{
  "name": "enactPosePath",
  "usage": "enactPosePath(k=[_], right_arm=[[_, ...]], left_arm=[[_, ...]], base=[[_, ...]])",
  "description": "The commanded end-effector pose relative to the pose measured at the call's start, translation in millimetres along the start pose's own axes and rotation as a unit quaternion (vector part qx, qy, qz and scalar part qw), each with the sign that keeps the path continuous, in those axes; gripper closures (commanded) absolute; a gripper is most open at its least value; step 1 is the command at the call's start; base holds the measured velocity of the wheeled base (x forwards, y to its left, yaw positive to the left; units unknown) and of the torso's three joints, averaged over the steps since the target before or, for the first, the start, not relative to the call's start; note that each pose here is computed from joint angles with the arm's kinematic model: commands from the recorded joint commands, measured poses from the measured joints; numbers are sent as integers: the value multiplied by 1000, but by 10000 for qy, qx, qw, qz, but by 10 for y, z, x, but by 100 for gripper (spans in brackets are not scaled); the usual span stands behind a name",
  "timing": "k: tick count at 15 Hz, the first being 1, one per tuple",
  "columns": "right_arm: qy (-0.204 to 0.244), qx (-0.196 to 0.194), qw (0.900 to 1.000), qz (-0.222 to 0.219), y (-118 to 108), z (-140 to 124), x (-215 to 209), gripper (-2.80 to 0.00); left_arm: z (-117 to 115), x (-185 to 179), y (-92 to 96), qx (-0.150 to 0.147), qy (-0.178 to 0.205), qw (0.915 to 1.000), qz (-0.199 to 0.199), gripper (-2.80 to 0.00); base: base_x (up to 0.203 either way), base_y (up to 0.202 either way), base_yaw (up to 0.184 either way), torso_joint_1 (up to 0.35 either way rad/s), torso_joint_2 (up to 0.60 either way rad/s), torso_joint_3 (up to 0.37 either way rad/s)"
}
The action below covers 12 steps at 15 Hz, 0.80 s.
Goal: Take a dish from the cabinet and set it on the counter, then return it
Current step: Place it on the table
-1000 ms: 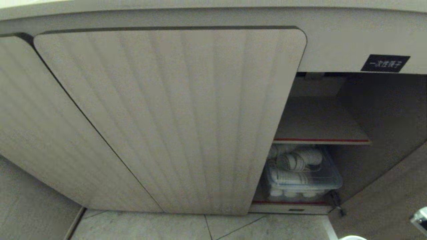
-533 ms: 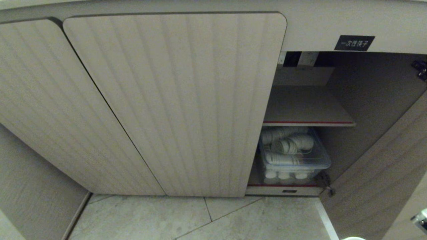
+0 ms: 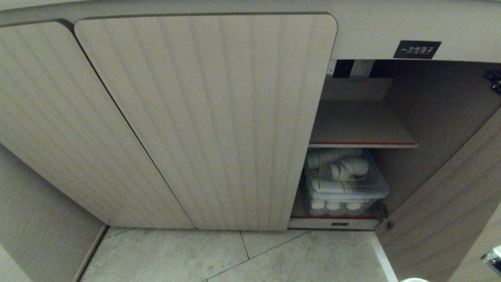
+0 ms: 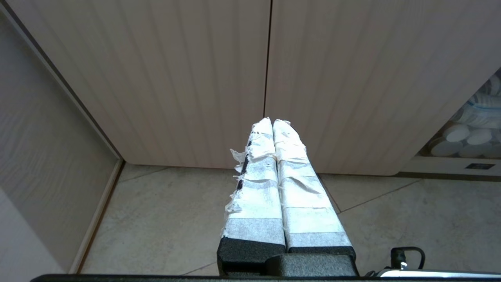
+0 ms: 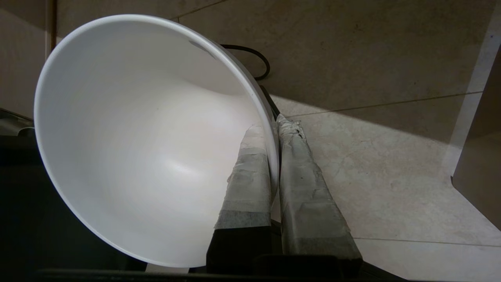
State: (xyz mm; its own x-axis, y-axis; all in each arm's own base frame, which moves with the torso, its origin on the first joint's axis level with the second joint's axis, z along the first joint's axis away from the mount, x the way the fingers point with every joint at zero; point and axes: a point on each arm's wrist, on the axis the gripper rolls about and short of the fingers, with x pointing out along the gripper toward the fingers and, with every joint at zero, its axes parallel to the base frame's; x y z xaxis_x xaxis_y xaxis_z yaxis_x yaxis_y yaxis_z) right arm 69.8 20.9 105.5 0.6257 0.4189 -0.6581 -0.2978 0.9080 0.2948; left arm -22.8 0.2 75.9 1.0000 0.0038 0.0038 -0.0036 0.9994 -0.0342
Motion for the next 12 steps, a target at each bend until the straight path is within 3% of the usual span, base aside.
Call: enactPosePath(k=[1, 7, 12], right_arm=[[34, -30, 10000, 5, -3, -12, 3, 0], [78, -72, 9999, -1, -10, -41, 13, 0], [86, -63, 9999, -2, -10, -34, 18, 0]], left_arm=[[1, 0, 0, -3, -5, 10000, 4, 0], [0, 0, 0, 2, -4, 10000, -4, 0], [0, 0, 0, 2, -4, 10000, -4, 0]], base=[[0, 0, 0, 0, 0, 0], [1, -10, 2, 2, 0, 0], [1, -173, 1, 2, 2, 1]])
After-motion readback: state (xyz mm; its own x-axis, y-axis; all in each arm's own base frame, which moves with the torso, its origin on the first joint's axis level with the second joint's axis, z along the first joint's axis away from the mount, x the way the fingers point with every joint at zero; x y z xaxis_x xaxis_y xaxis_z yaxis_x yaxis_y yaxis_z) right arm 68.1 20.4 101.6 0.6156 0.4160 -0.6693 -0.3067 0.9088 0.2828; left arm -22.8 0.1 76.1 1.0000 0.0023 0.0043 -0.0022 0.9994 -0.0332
